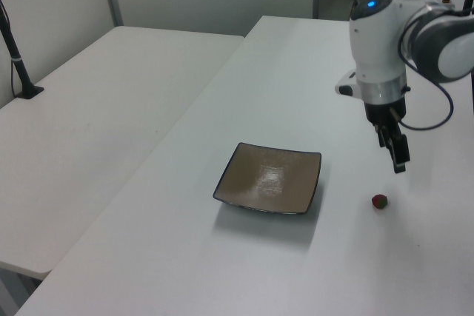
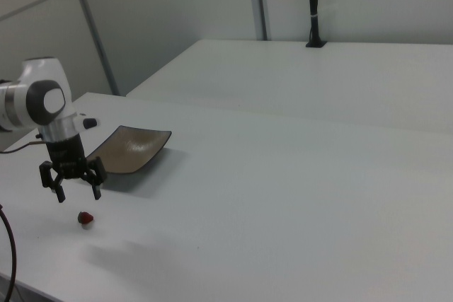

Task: Strawberries on a ceramic plate
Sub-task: 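Lower the gripper over the strawberry and close on it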

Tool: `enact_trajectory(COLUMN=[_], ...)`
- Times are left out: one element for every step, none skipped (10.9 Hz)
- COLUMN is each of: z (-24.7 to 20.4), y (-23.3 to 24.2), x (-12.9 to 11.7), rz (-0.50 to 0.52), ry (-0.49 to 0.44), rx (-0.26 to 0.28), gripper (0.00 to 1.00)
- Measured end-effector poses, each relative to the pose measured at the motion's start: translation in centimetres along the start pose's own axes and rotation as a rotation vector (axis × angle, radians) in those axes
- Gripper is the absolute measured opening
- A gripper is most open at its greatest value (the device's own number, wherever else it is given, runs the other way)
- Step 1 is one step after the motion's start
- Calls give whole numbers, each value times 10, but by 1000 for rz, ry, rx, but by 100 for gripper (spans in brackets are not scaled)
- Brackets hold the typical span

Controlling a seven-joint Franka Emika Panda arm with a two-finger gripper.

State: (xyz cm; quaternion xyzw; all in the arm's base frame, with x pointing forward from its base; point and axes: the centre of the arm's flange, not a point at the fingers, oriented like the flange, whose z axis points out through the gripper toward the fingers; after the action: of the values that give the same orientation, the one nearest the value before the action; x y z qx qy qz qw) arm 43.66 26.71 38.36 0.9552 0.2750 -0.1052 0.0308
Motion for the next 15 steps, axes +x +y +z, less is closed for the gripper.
enact_trajectory(z=[11, 23, 35, 45, 52, 55, 58, 61, 64, 67, 70, 70, 71, 71, 72], y=[-3, -5, -7, -8, -9, -9, -9, -10, -11, -12, -13, -14, -17, -18, -19], x=[0, 0, 0, 0, 2, 6, 9, 12, 14, 15, 16, 16, 16, 16, 16], rz=[14, 22, 23, 21, 24, 34, 39, 40, 42, 41, 39, 37, 33, 33, 33], ry=[19, 46, 74, 97, 115, 133, 145, 155, 160, 158, 155, 154, 153, 152, 151], rx=[-1, -1, -1, 0, 3, 7, 11, 14, 16, 18, 19, 19, 19, 19, 19], gripper=[100, 100, 100, 100, 100, 100, 100, 100, 100, 100, 95, 78, 60, 53, 50])
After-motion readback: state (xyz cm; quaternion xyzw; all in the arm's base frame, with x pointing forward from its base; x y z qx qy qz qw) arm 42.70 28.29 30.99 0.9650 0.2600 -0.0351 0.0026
